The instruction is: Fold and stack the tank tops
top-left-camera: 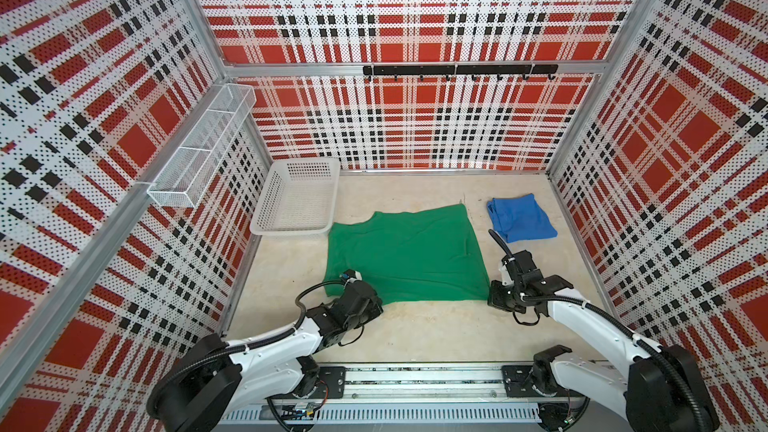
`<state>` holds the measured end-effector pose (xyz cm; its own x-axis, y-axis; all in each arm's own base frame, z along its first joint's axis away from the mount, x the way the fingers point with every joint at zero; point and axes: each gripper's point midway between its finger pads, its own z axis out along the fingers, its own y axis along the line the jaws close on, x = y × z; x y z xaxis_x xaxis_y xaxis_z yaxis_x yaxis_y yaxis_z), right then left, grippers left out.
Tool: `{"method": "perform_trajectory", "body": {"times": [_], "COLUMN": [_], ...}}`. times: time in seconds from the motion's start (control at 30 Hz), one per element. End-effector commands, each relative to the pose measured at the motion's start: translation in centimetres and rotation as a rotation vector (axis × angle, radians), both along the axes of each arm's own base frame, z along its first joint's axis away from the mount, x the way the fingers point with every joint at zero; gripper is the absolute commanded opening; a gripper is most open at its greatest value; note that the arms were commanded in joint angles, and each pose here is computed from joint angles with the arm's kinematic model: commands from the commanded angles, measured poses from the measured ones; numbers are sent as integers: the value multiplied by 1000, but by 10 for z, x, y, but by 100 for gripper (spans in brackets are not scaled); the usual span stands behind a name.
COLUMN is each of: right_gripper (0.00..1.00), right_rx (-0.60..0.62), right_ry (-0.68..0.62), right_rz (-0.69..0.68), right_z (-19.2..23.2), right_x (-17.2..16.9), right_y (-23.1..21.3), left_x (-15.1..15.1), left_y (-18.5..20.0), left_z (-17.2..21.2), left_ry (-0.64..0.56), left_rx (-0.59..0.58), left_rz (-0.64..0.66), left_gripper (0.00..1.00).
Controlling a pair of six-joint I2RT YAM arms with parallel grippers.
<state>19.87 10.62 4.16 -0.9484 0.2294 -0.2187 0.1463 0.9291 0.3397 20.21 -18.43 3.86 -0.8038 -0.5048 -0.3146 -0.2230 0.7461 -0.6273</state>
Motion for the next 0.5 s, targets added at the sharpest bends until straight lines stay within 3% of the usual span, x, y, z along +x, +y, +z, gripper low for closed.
{"method": "perform_trajectory", "body": {"times": [0.0, 0.47], "right_gripper": [0, 0], "right_rx": [-22, -85], "right_ry": [69, 28], "right_rz": [-42, 13], "right_z": [5, 59], "right_x": [-18, -3], "right_y": [-2, -7], "left_x": [-3, 14], "left_y": [7, 16], "left_z": [7, 50], "left_ry": [6, -38], "left_rx": [19, 153], "left_rz": [34, -19], "left_gripper": [0, 0]}}
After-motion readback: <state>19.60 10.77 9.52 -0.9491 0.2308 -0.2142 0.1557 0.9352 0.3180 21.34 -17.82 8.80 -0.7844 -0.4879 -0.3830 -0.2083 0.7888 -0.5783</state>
